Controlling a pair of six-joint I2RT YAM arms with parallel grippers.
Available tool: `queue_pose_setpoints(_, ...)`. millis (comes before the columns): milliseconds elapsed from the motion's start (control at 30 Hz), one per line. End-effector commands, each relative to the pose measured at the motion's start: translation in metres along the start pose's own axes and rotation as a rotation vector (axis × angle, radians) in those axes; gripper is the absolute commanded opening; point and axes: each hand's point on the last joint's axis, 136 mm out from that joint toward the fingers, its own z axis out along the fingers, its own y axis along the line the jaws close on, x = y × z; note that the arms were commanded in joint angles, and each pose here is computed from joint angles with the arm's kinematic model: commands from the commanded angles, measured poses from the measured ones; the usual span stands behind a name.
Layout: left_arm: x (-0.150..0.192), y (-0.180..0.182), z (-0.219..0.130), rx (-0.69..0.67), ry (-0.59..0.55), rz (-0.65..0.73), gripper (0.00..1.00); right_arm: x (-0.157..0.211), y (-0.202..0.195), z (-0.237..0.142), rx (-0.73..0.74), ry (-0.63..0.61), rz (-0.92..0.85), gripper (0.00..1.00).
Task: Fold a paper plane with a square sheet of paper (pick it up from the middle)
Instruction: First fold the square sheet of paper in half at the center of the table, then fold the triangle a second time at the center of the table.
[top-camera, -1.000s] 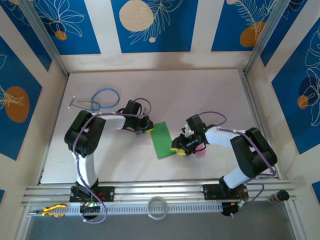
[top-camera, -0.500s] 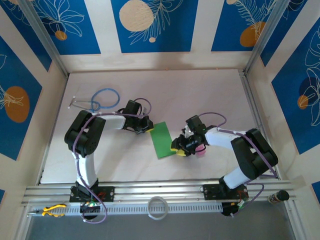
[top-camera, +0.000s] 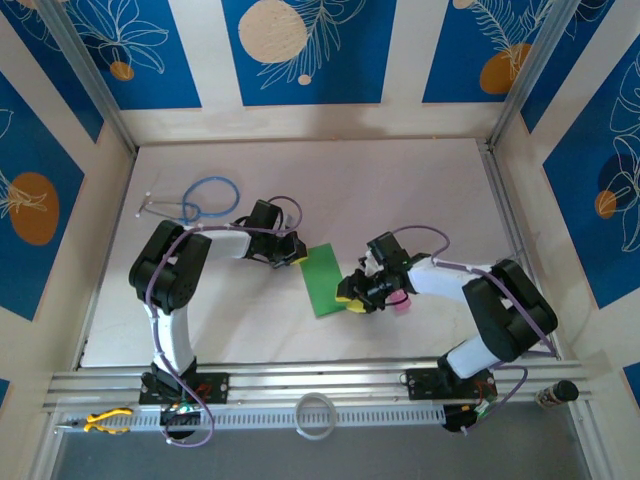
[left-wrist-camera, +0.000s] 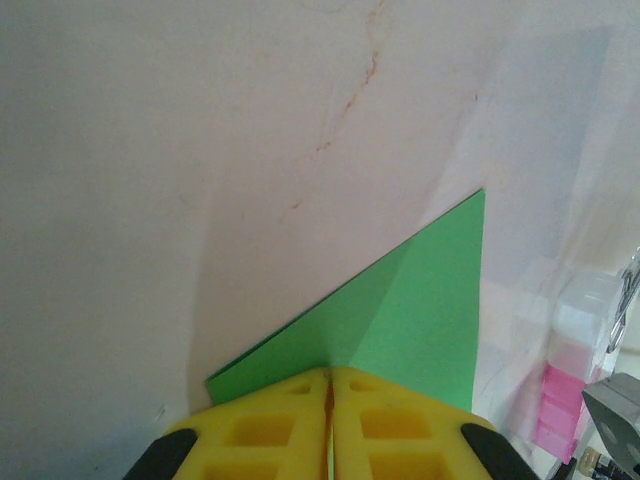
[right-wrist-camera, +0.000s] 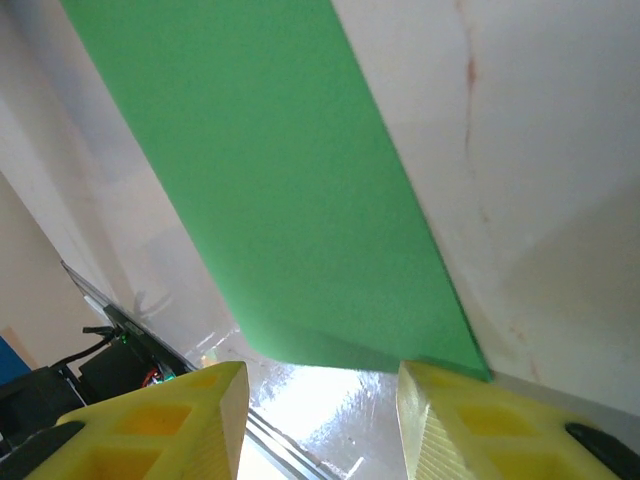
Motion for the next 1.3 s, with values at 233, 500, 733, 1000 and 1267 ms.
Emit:
queue_pose_setpoints(233, 0.013, 0.037, 0.013, -0.103, 0.042, -0.073, 0.11, 0.020, -0.005, -0.003, -0.019, 0.001, 0.072, 0.43)
queue_pose_setpoints(500, 0.013, 0.036, 0.013, -0.099, 0.045, -0.073, 0.11, 0.014, -0.001, 0.008, -0.024, -0.006, 0.107, 0.43)
queue_pose_setpoints(733, 0.012, 0.035, 0.013, -0.098, 0.043, -0.071, 0.11, 0.011, -0.004, 0.011, -0.010, -0.031, 0.133, 0.44)
queue_pose_setpoints(1000, 0.012, 0.034, 0.014, -0.093, 0.046, -0.074, 0.11, -0.007, -0.001, 0.015, -0.013, -0.111, 0.142, 0.43)
queue_pose_setpoints(1267, 0.010, 0.032, 0.013, -0.094, 0.044, -0.069, 0.11, -0.004, 0.000, 0.009, 0.003, -0.144, 0.115, 0.43)
